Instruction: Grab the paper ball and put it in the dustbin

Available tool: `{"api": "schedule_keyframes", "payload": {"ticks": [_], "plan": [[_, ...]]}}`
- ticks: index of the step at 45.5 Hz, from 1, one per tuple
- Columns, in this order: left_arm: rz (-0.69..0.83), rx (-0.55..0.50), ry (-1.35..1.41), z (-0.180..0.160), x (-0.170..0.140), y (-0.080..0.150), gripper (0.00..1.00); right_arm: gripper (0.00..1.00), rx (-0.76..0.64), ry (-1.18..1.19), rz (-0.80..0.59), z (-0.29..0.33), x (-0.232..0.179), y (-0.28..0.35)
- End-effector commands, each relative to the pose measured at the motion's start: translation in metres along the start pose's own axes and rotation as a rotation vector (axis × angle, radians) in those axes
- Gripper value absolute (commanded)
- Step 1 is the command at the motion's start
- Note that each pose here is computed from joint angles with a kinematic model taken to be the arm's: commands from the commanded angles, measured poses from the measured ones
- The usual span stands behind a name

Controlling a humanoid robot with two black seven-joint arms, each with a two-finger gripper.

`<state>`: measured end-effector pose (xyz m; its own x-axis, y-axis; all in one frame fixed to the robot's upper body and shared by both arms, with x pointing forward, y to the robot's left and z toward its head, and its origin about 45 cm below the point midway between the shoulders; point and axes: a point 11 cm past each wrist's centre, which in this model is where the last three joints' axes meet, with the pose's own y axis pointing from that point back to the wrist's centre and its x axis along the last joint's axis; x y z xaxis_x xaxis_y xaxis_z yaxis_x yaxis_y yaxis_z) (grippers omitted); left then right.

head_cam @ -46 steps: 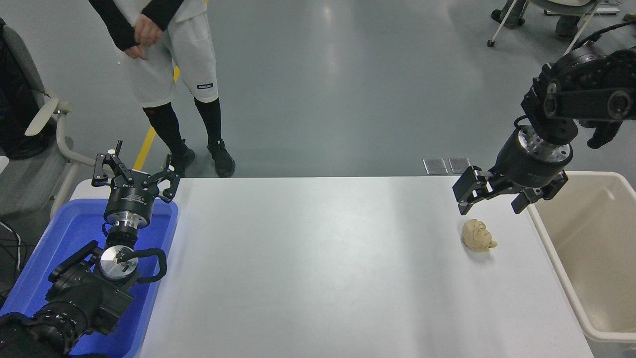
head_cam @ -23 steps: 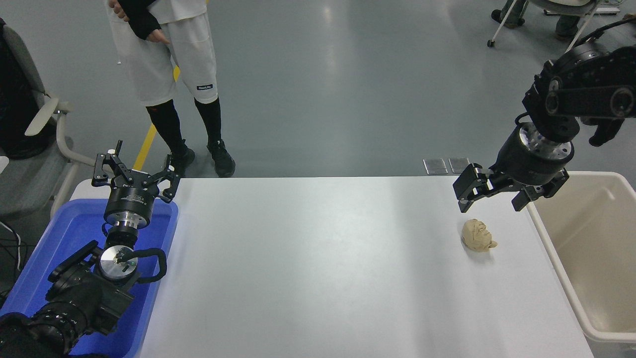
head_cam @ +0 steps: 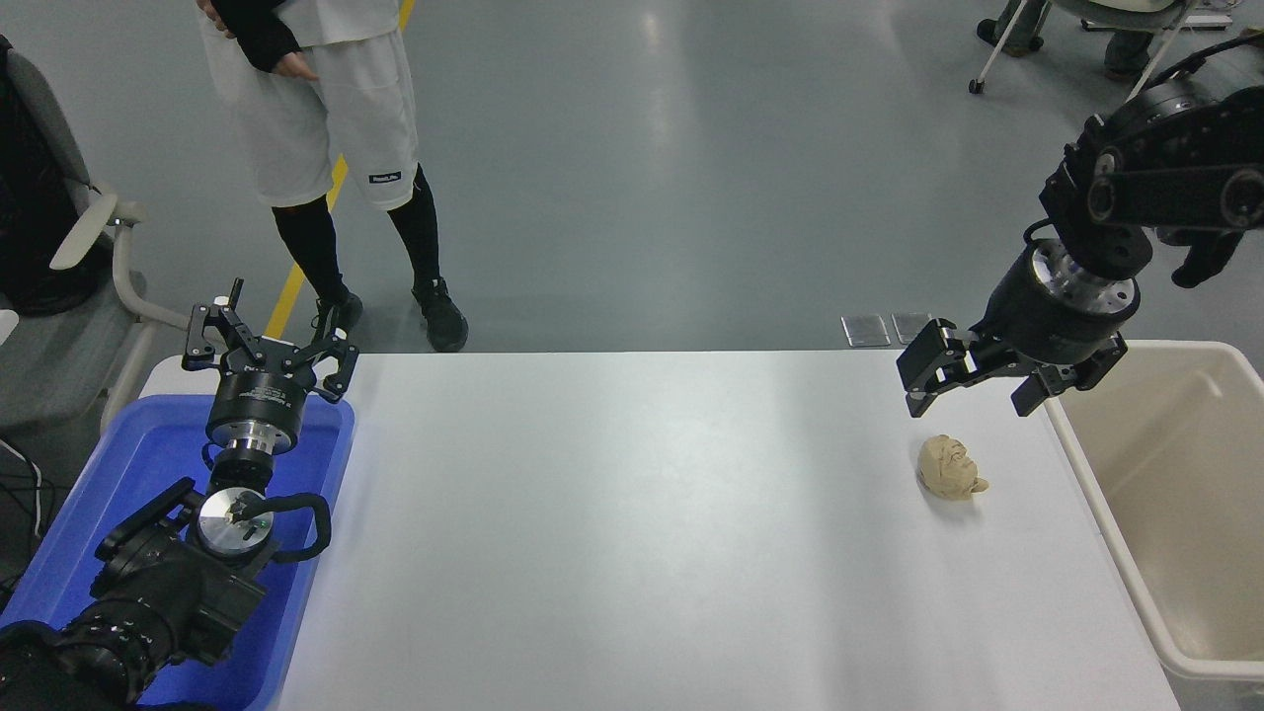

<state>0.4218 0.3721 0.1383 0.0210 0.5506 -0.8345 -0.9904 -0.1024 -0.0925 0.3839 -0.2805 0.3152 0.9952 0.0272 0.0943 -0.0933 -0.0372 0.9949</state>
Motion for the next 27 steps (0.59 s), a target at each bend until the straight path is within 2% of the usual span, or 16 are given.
{"api": "schedule_keyframes", "payload": {"ticks": [1,16,27], "plan": [[0.002,-0.001,0.001,0.000,0.000,0.000,0.99,1.00,0.012,-0.010,-0.019,0.004,-0.004,-0.009],[0.002,-0.001,0.001,0.000,0.000,0.000,0.99,1.00,0.020,-0.037,0.118,0.023,0.001,-0.040],[0.001,-0.001,-0.001,0.001,0.000,0.000,0.99,1.00,0.026,-0.011,0.147,0.027,0.011,-0.070]]}}
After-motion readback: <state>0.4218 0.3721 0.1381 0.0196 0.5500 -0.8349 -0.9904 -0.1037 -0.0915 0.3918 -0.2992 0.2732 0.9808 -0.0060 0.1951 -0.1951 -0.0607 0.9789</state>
